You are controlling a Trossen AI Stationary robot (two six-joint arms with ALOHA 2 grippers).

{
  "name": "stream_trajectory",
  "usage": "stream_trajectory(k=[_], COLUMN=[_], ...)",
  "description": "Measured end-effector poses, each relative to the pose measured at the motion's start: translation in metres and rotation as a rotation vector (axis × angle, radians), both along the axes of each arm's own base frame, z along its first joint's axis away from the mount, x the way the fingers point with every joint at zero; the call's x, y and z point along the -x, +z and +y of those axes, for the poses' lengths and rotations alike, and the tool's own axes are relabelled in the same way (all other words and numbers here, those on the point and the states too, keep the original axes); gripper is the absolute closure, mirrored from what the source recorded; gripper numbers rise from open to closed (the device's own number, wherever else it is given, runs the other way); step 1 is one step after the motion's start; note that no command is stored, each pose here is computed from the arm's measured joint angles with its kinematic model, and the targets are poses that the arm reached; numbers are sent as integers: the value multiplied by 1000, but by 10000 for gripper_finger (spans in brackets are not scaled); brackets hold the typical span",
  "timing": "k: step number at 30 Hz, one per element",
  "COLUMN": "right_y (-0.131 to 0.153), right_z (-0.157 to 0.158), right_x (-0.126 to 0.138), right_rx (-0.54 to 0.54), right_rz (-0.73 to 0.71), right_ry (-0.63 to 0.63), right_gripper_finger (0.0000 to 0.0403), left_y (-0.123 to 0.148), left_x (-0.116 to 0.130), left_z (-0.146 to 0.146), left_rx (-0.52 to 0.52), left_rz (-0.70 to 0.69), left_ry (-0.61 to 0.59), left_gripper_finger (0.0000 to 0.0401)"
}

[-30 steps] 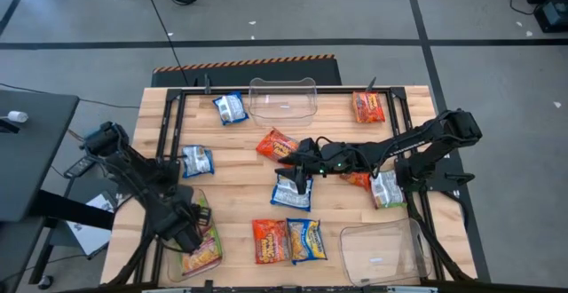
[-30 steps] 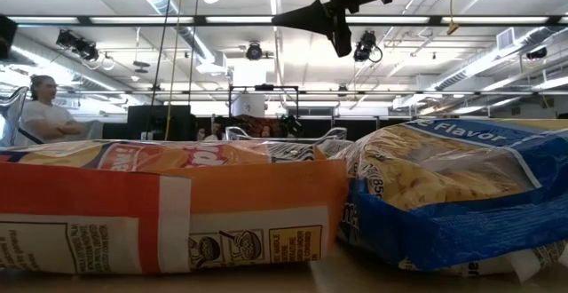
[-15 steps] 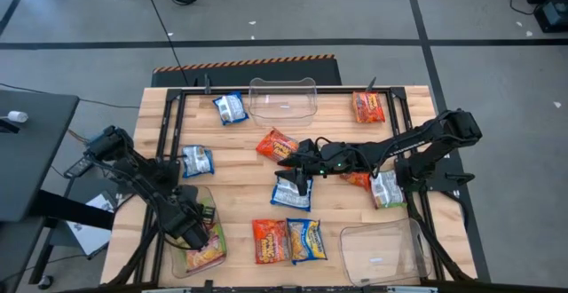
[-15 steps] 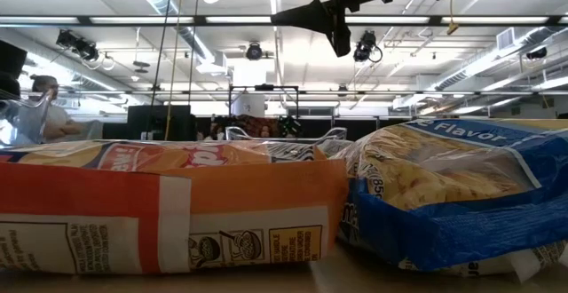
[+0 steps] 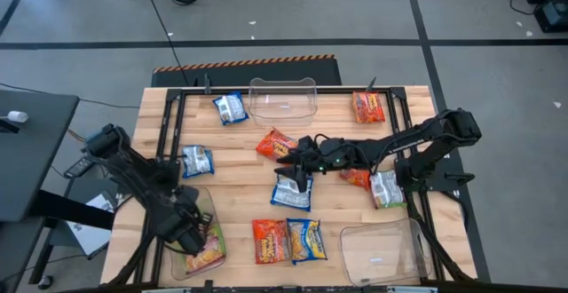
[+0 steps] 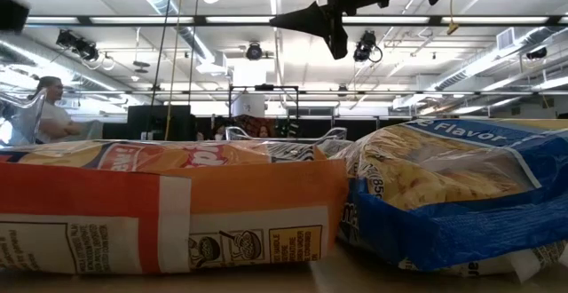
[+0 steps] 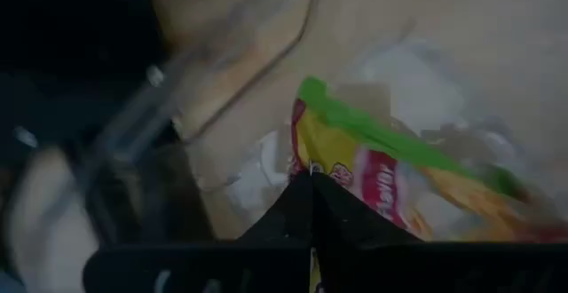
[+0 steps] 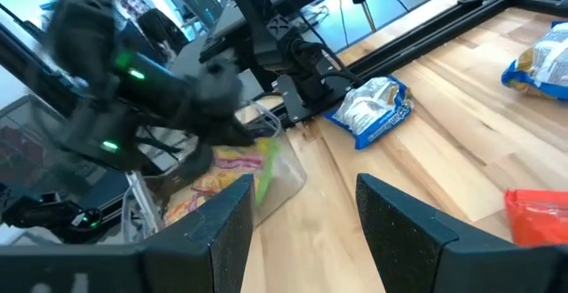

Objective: Sort Maruchan noodles
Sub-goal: Put the green noodle pack into the bottom left transparent bin

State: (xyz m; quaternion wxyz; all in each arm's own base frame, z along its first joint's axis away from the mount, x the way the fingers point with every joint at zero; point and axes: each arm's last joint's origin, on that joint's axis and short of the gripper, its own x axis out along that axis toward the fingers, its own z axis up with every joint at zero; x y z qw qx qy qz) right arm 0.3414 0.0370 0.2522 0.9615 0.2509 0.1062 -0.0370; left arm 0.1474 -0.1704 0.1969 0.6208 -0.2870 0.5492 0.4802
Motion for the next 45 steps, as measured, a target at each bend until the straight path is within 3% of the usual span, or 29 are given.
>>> stream_trajectory(k=[7, 13, 18, 22, 40, 45], right_y=[0, 0, 0, 0, 4, 20], right_z=[-5, -5, -5, -5, -9, -7], right_x=[0, -1, -1, 0, -2, -7], right_rx=[17, 8, -38, -86, -107, -15], right_rz=[0, 0, -1, -2, -40, -47], right_ry=[-4, -8, -18, -26, 4, 33], right_gripper_finger=[199, 199, 199, 199, 199, 199], left_y=[56, 44, 13, 6, 12, 35], left_x=[-4, 9, 18, 18, 23, 27], left_z=[-10, -13, -12, -13, -12, -7], left_rx=[-178, -310, -419, -441, -330, -234], left_rz=[-39, 14, 114, 141, 184, 84], left_ry=[-396, -594, -623, -636, -640, -627], left_gripper_finger=[399, 399, 400, 397, 361, 316])
